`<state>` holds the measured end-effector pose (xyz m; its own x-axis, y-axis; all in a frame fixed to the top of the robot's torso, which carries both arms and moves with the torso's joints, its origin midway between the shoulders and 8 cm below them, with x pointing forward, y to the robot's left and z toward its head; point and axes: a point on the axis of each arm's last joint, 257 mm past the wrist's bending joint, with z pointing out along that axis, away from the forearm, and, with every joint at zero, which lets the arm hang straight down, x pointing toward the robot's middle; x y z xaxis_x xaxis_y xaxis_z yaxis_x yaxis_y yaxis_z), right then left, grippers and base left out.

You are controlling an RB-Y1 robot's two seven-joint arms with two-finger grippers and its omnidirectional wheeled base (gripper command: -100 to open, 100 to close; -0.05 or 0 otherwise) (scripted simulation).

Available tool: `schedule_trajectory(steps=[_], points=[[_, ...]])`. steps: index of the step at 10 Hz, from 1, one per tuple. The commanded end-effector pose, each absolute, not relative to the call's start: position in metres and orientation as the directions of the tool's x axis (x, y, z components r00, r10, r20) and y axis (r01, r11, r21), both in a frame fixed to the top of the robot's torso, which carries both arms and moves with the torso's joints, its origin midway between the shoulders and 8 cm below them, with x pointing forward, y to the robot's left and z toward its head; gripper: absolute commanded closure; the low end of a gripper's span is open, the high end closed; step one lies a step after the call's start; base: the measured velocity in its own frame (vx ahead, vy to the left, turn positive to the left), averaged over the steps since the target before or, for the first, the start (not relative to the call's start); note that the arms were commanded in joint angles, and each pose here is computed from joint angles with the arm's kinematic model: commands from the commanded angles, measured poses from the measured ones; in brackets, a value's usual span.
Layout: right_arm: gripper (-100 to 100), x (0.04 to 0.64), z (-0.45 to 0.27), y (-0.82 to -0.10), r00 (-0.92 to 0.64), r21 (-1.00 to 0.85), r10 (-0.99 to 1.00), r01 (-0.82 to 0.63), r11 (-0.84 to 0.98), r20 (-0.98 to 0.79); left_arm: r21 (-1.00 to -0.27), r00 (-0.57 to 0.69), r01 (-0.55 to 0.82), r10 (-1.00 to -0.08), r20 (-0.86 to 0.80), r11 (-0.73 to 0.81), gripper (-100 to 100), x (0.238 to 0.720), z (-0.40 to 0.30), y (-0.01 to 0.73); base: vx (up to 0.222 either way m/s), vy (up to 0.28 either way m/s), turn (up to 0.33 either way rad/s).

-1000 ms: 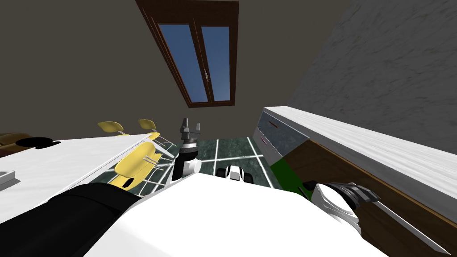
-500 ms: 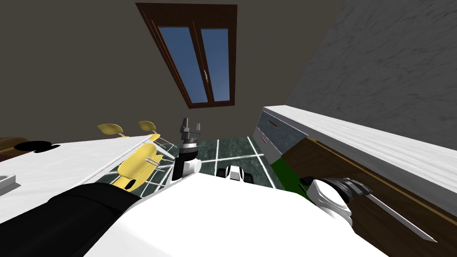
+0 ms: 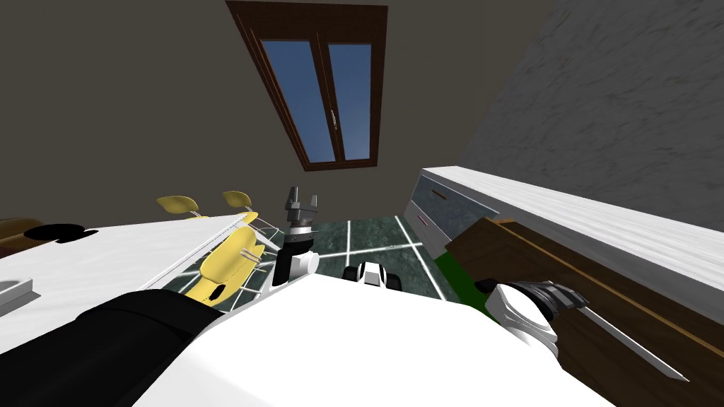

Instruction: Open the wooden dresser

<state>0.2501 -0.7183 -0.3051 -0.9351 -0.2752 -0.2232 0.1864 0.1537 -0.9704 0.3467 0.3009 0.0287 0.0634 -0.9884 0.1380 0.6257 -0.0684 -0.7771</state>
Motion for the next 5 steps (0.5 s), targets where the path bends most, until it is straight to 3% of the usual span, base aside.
schedule_trajectory(steps=[1, 2, 3, 5], points=[[100, 0.252, -0.310, -0.714, -0.935, -0.969, -0.277, 0.183, 0.164, -0.223, -0.777, 0.063, 0.626, -0.988, 0.138, -0.068, 0, 0.347, 0.029, 0.301, -0.057, 0.174, -0.006], [100, 0.253, -0.310, -0.713, -0.934, -0.969, -0.278, 0.182, 0.166, -0.223, -0.777, 0.063, 0.626, -0.988, 0.138, -0.068, 0, 0.347, 0.029, 0.301, -0.067, 0.195, 0.000], [-100, 0.258, -0.296, -0.728, -0.933, -0.971, -0.285, 0.179, 0.160, -0.220, -0.777, 0.063, 0.626, -0.988, 0.138, -0.068, 0, 0.347, 0.029, 0.301, -0.021, 0.150, -0.081], [-100, 0.261, -0.291, -0.735, -0.932, -0.971, -0.290, 0.177, 0.161, -0.218, -0.777, 0.064, 0.626, -0.988, 0.138, -0.068, 0, 0.347, 0.029, 0.301, 0.021, 0.047, -0.044]])
